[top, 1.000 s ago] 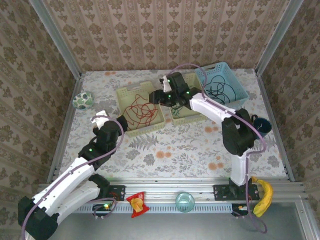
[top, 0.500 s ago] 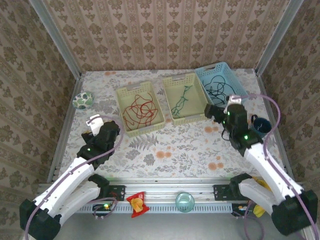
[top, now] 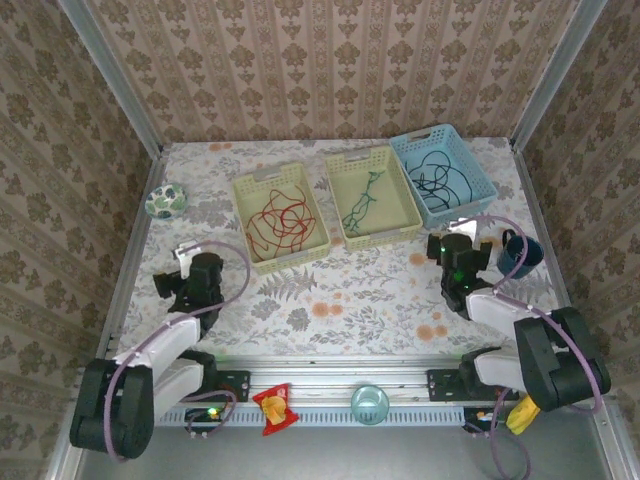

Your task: Untangle the cables

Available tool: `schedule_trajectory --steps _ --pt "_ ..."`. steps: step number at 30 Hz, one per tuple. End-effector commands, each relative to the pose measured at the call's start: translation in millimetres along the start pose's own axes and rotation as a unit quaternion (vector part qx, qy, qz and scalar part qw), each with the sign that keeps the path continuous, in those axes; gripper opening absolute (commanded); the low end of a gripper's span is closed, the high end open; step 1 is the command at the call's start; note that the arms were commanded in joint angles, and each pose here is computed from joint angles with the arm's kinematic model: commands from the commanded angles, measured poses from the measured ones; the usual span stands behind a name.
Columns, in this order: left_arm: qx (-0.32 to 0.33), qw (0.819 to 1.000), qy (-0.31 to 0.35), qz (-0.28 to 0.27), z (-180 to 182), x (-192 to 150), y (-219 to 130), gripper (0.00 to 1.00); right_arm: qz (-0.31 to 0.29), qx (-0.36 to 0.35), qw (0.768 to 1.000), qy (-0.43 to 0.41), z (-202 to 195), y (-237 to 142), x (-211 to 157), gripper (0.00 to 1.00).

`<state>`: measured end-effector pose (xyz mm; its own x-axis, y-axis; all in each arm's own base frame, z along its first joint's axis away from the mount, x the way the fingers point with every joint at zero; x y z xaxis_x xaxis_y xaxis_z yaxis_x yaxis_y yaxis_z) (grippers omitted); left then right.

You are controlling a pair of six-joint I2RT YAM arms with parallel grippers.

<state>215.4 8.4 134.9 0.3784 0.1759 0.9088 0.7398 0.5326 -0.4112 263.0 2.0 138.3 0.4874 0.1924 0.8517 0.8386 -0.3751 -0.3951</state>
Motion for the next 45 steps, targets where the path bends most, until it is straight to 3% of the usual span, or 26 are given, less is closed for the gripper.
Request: schedule_trajectory --steps 1,6,9,12,20,23,24,26,27,33,45 --pt "-0.076 0.996 -0.031 -0.024 -18 29 12 1.0 -0.098 0.058 0.992 0.057 -6 5 25 1.0" --pt "-0.084 0.994 -0.045 -0.044 -22 36 28 1.0 -0.059 0.064 0.993 0.075 -16 24 28 1.0" --pt "-0.09 0.994 -0.043 -0.047 -28 40 39 1.0 -0.069 0.07 0.993 0.059 -6 40 16 1.0" --pt "-0.122 0.991 -0.03 -0.051 -40 44 47 1.0 -0.076 0.136 0.988 0.003 17 47 17 1.0" --pt "-0.165 0.985 0.007 -0.044 -58 49 57 1.0 -0.076 0.139 0.987 0.009 15 48 17 1.0" --pt "-0.218 0.971 -0.006 -0.1 -56 25 61 1.0 -0.075 0.139 0.987 0.009 15 48 17 1.0" --pt "-0.207 0.972 -0.003 -0.116 -54 20 60 1.0 -0.076 0.141 0.987 0.01 15 48 17 1.0" --pt "-0.209 0.974 -0.013 -0.082 -52 19 60 1.0 -0.075 0.141 0.987 0.01 15 48 17 1.0" --pt "-0.209 0.973 -0.011 -0.101 -52 22 62 1.0 -0.075 0.143 0.987 0.01 15 48 18 1.0" --pt "-0.221 0.973 -0.018 -0.062 -52 24 70 1.0 -0.075 0.143 0.987 0.01 15 48 18 1.0" --pt "-0.218 0.974 -0.013 -0.065 -53 25 71 1.0 -0.073 0.149 0.986 0.013 14 49 18 1.0"
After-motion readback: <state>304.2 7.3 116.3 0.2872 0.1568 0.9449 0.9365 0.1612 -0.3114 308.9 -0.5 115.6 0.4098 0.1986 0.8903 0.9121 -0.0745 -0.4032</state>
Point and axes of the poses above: each hand's point on the last joint's axis, 136 mm out from that joint toward the fingers, its own y axis out along the fingers, its own z axis along the line the jaws close on, x = y × z, the point moved 9 cm from there along -y, back along the fingers, and after that the axes turned 13 degrees about -y, right-handed, at the moved point
